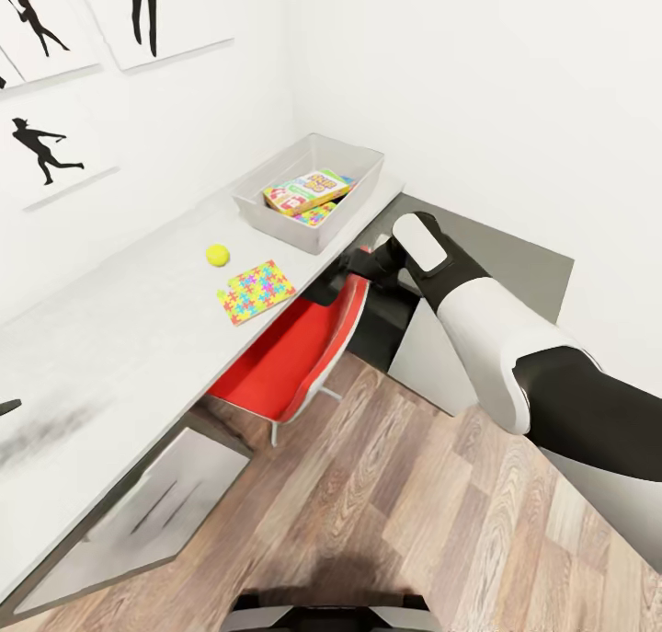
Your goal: Put all the toys in the child's room - the three board games (two on the bed and one on the table), the two jigsaw puzzles on the table, and the tennis ball on the table - inside the toy box on the table in the child's room.
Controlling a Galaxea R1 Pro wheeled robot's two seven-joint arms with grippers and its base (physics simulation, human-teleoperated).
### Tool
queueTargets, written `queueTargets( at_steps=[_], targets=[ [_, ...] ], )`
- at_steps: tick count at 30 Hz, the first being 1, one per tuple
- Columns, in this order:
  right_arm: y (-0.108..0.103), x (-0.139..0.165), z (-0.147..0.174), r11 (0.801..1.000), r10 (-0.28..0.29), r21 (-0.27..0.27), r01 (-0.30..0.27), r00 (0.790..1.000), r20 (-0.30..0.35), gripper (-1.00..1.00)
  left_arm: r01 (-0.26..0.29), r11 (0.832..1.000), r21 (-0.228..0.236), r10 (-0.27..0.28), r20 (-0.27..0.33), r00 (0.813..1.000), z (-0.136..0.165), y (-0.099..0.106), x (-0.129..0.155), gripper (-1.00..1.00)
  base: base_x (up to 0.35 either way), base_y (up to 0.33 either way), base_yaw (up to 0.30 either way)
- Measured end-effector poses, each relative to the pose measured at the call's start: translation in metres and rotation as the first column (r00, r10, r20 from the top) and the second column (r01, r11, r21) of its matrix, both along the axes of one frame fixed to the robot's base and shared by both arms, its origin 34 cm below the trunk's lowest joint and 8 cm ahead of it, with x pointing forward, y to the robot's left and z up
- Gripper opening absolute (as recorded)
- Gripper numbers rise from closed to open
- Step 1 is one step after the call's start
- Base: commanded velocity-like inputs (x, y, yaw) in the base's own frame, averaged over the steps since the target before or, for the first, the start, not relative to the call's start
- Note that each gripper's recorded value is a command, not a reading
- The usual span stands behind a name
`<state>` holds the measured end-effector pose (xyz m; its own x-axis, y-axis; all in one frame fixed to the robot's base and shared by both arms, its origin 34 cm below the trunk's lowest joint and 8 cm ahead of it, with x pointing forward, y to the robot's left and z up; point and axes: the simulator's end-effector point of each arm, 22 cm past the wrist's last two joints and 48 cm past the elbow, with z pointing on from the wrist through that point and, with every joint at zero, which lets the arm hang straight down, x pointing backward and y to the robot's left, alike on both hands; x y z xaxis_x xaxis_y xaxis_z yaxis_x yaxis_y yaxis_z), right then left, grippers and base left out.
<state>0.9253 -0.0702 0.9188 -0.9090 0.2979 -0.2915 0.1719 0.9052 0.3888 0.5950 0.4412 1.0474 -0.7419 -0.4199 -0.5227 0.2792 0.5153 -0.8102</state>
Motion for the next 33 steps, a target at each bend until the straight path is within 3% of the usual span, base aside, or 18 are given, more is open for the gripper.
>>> queueTargets(
  at_steps=[27,30,33],
  targets=[
    [0.0,-0.001,0.014,1.0,-0.003,0.001,0.003,1.0,0.013,1.0,-0.007,1.0,-0.001,0.007,0.02,1.0,0.01,0.003,-0.001,1.0,0.0,0.0,-0.258],
    [-0.001,-0.01,0.001,1.0,-0.005,-0.002,0.005,1.0,-0.01,1.0,-0.009,1.0,0.0,0.009,0.024,1.0,0.012,0.003,-0.001,1.0,0.0,0.0,-0.248],
    [-0.003,-0.035,-0.033,1.0,-0.006,-0.009,0.005,0.998,-0.066,1.0,-0.01,1.0,0.0,0.01,0.025,1.0,0.013,0.004,-0.001,1.0,0.0,0.0,-0.157]
  ],
)
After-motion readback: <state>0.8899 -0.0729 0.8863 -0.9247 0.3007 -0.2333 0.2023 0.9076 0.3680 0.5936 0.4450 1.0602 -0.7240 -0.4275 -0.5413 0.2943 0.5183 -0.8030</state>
